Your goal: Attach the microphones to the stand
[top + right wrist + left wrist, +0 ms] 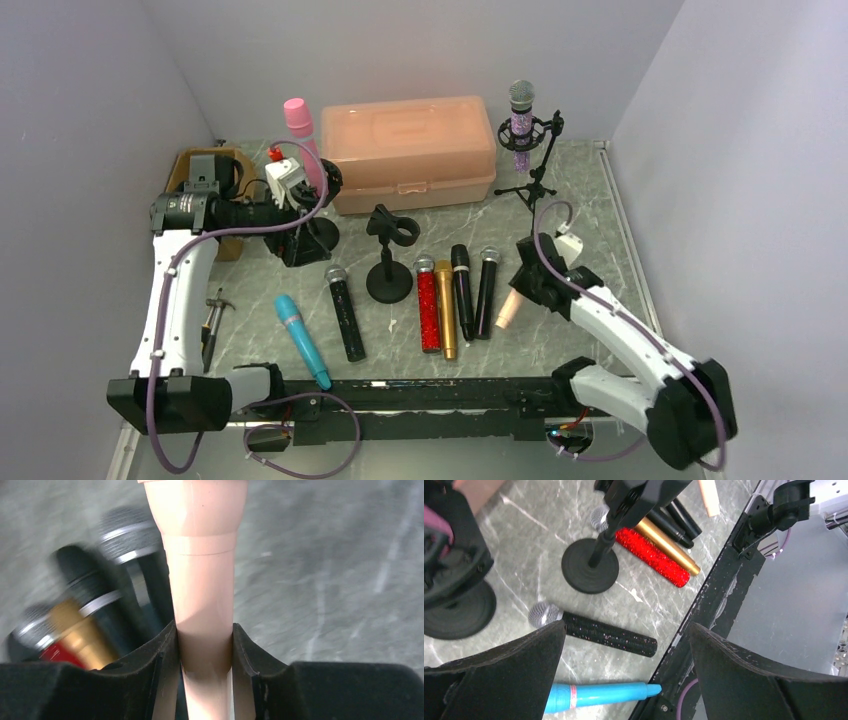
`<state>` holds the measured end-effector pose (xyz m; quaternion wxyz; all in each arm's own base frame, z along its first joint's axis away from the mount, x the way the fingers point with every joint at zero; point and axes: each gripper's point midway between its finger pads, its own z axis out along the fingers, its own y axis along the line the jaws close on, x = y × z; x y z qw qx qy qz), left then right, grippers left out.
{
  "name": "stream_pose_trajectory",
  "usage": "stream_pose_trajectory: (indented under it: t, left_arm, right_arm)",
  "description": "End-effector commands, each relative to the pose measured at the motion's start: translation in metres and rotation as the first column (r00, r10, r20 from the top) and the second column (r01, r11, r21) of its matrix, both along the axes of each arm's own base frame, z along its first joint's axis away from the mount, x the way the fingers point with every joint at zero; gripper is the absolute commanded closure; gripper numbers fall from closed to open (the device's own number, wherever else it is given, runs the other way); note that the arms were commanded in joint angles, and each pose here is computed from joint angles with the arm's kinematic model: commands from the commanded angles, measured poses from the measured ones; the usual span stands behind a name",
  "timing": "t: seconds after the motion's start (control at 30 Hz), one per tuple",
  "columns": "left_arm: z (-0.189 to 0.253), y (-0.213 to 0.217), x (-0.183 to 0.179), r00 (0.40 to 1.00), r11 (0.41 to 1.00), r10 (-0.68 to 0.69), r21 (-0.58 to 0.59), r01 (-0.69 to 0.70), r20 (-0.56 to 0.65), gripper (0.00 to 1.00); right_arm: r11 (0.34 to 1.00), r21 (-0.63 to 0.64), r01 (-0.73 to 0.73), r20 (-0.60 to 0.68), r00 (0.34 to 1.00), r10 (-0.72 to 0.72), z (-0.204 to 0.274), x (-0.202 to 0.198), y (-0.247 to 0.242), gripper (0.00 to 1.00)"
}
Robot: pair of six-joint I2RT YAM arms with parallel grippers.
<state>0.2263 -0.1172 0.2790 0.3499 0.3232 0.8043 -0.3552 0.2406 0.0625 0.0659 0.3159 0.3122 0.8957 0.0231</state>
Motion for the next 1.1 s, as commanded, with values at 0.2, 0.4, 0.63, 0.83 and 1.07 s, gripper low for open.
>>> stream_pose_trajectory:
  t: [0.2,0.4,0.63,0.83,1.07]
  left_arm:
    - [0.077,-0.046,-0.011,0.981,0.990,-0.097,-0.089,0.112,0.166,0.01]
    - [0.099,-0.073,-0.021,0.978,0.977,-0.146,-0.131,0.166,0.151,0.01]
    - [0.112,-0.090,-0.034,0.972,0.956,-0.199,-0.194,0.220,0.123,0.01]
    - [0.121,-0.094,-0.032,0.967,0.947,-0.185,-0.231,0.223,0.175,0.00]
    - [0.112,-0.098,-0.016,0.973,0.950,-0.179,-0.233,0.209,0.145,0.01]
  right_arm:
    - [0.900,0.037,-0.434,0.527,0.774,0.351,0.203,0.005,0.130,1.00]
    - [0.830,-0.127,-0.543,0.734,0.511,0.447,0.328,0.015,0.217,1.00]
    - [0.836,-0.116,-0.536,0.883,0.329,0.334,0.406,0.026,0.273,1.00]
    - [0.828,-0.043,-0.559,0.941,0.256,0.222,0.429,0.017,0.286,1.00]
    - [0.788,-0.022,-0.615,0.957,0.215,0.194,0.439,0.005,0.309,1.00]
